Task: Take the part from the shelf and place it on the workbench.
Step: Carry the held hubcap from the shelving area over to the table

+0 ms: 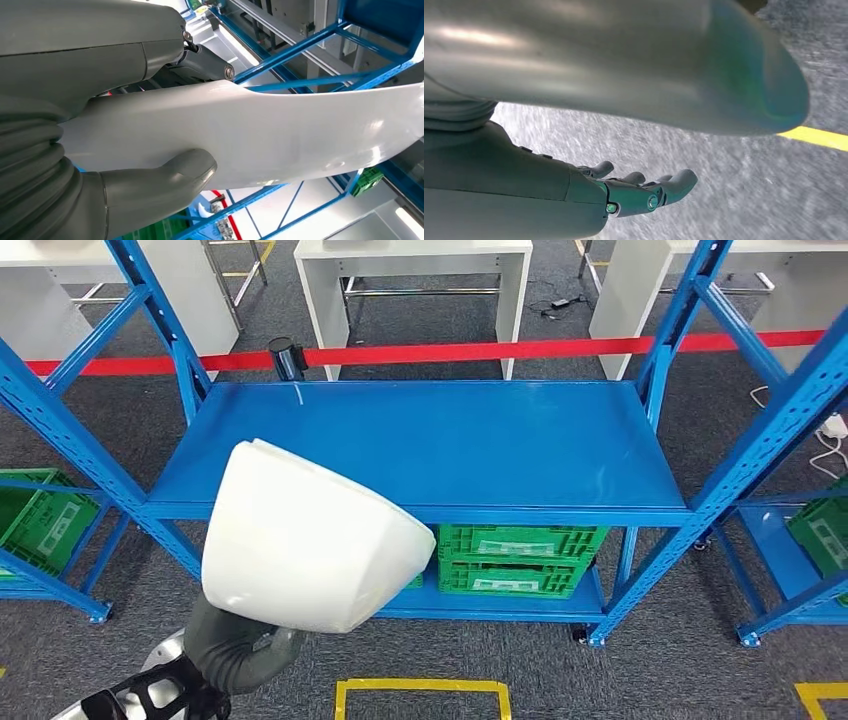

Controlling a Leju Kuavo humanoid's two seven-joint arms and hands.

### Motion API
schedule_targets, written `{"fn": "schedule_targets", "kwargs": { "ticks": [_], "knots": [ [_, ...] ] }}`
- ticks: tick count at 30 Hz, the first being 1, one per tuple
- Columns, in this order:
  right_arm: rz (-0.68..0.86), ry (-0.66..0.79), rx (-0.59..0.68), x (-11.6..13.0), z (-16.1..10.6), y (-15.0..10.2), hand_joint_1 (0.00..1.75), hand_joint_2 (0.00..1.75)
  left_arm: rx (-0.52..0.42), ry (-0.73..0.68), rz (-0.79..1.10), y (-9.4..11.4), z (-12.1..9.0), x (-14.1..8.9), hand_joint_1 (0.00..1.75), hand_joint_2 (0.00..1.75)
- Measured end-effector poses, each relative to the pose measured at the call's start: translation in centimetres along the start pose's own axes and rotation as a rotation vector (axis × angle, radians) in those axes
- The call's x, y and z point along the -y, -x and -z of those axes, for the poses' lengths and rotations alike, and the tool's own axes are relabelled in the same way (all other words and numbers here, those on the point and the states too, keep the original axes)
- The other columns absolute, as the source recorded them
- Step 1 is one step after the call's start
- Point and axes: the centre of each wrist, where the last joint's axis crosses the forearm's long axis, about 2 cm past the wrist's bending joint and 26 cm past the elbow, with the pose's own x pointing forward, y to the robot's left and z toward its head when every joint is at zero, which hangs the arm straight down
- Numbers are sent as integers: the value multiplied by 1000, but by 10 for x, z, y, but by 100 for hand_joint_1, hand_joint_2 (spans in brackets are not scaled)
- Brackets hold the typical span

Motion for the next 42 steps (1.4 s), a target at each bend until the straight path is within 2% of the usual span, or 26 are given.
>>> {"fn": "schedule_targets", "kwargs": {
  "ticks": [15,22,42],
  "knots": [
    [248,-94,-44,1,-1,4,0,0,-6,26,-6,15,9,-11,175,175],
    [292,-101,-43,2,0,3,0,0,-31,35,-14,20,6,-10,175,175],
    [376,-133,-83,-3,0,0,0,0,-41,110,-48,27,32,-5,175,175]
  ]
}}
